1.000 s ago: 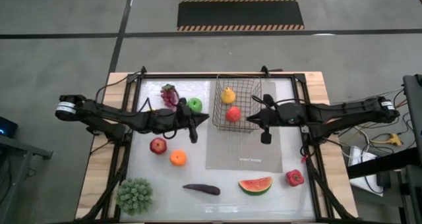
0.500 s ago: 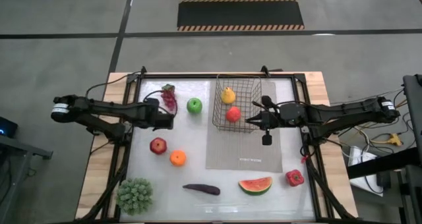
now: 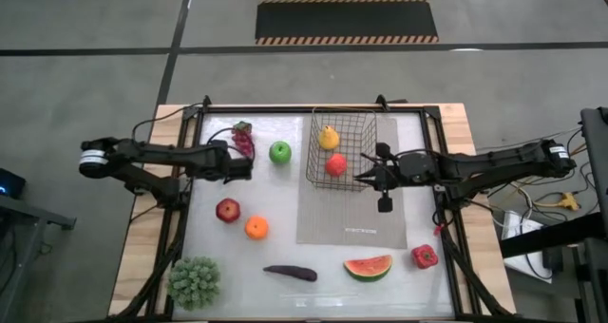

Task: Build produce basket
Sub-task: Put the lemon into the wire basket

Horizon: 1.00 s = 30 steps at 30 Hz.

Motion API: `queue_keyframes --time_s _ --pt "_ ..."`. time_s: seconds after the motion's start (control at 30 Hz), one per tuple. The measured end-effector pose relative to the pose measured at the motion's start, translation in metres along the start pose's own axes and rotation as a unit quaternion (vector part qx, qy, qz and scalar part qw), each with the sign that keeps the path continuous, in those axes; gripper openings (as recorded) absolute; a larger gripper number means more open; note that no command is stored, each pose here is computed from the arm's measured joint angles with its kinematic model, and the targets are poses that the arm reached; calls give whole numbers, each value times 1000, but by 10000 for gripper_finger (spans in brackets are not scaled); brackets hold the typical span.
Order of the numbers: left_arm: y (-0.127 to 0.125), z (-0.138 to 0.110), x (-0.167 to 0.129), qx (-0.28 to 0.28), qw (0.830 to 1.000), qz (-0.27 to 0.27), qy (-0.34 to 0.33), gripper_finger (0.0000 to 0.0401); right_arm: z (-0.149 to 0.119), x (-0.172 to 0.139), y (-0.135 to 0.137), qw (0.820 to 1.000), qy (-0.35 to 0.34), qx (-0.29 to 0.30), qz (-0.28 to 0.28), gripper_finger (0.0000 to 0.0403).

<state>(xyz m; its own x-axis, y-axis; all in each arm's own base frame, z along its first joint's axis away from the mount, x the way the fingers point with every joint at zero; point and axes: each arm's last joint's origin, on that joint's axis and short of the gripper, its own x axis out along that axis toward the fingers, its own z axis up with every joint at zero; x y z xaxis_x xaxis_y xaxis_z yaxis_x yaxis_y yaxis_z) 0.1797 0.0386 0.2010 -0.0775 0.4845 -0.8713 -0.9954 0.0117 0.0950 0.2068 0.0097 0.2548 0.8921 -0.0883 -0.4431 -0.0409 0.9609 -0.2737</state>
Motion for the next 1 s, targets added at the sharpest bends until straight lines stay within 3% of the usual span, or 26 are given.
queue_keyframes --time_s 0.3,0.43,0.7,1.0 --pt "-7 4 18 -8 999 48 4 163 -3 1 1 1000 0 -14 0 9" --pt "-12 4 30 -5 997 77 5 202 -3 1 1 1000 0 -13 0 9" --pt "-20 1 55 14 990 140 19 212 -4 1 1 1000 2 -10 1 9" --pt "-23 -2 62 25 987 156 22 200 -4 1 1 1000 2 -10 1 9"
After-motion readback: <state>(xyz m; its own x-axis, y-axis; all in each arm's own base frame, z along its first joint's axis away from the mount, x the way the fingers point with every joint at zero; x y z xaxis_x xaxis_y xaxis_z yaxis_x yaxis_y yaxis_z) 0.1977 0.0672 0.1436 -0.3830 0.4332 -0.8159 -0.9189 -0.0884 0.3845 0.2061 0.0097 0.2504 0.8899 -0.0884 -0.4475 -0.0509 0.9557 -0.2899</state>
